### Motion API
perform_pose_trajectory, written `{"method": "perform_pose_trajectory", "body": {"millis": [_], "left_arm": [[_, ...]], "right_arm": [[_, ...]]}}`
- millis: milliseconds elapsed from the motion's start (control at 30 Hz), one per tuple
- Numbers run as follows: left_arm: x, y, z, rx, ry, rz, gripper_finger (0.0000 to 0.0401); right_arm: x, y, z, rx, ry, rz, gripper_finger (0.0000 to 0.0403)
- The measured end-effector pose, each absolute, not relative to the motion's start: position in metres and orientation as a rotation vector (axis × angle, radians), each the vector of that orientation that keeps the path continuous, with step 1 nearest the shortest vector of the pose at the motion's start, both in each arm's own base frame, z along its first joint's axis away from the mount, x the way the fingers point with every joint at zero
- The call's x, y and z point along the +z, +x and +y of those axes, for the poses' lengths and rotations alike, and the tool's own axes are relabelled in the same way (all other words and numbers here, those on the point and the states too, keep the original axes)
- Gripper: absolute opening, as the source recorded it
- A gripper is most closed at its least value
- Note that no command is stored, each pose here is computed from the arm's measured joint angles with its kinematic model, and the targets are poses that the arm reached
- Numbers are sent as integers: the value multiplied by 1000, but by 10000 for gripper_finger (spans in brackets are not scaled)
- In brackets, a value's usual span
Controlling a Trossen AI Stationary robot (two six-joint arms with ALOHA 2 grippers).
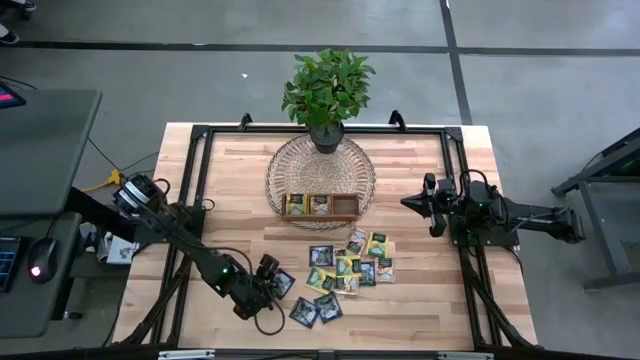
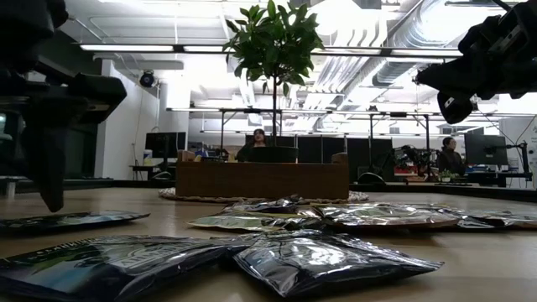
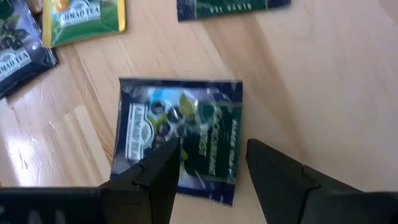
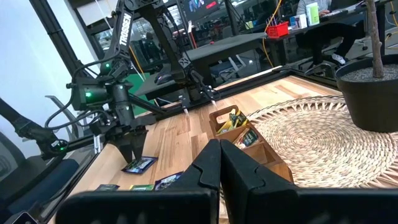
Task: Pick & Place Tea
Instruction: Put the violet tea bag into the right section of the wooden organizer
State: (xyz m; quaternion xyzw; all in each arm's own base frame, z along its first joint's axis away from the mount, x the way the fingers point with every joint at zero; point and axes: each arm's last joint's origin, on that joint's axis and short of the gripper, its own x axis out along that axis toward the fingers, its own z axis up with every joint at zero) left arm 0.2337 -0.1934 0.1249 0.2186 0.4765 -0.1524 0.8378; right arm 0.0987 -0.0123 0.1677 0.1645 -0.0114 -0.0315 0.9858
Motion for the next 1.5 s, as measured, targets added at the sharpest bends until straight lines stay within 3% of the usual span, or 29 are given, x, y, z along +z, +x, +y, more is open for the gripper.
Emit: {"method": "perform_pose_trajectory", "body": {"millis": [333,533,767,1100,1500], "left_arm": [[117,235,-188,-326,410,1003,169],[108,229,-183,-318,319,1000,110],[106,226,-183,-315,269,1013,11],[113,230,-186,-285,210,1019,1],[151,236,-186,-200,270,1004,0]], "right_arm": [[168,99,-12,-63,331,-23,0],[168,99,-12,-63,331,-23,0],[168,99,-12,-63,331,-23,0],[168,99,-12,-63,331,-23,0],[168,99,-12,-63,330,-24,0]]}}
